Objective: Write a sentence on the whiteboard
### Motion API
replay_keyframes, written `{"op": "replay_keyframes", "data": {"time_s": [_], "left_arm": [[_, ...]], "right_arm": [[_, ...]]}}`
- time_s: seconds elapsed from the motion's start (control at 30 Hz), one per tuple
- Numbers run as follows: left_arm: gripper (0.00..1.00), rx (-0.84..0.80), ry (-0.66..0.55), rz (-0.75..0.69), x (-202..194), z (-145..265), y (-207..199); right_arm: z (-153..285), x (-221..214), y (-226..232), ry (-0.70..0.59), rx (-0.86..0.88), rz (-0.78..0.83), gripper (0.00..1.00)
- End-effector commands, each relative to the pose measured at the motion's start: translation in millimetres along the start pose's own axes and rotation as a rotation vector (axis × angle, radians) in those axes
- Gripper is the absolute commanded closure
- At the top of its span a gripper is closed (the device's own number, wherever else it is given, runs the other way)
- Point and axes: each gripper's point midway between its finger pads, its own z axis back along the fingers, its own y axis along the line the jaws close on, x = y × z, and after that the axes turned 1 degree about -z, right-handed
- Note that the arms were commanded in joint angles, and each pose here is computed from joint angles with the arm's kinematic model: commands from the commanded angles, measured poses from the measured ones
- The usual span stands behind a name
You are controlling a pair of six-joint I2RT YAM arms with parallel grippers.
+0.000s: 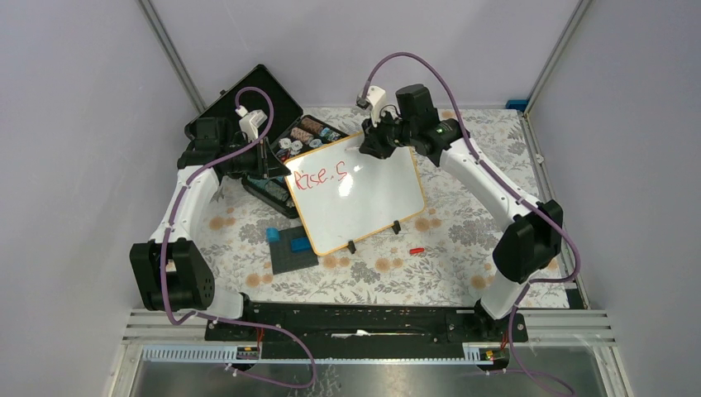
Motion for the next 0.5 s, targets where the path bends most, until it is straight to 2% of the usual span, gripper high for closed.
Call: {"op": "replay_keyframes", "data": {"time_s": [0.0, 0.47], "left_arm": [[1.0, 0.01, -0.031, -0.078, 9, 3, -7], [1.0, 0.013, -0.032, -0.08, 9, 4, -6]], "right_arm": [[-1, 14, -6, -0.032, -0.023, 0.024, 1.0], [-2, -23, 1, 0.036, -0.008, 0.013, 1.0]]}}
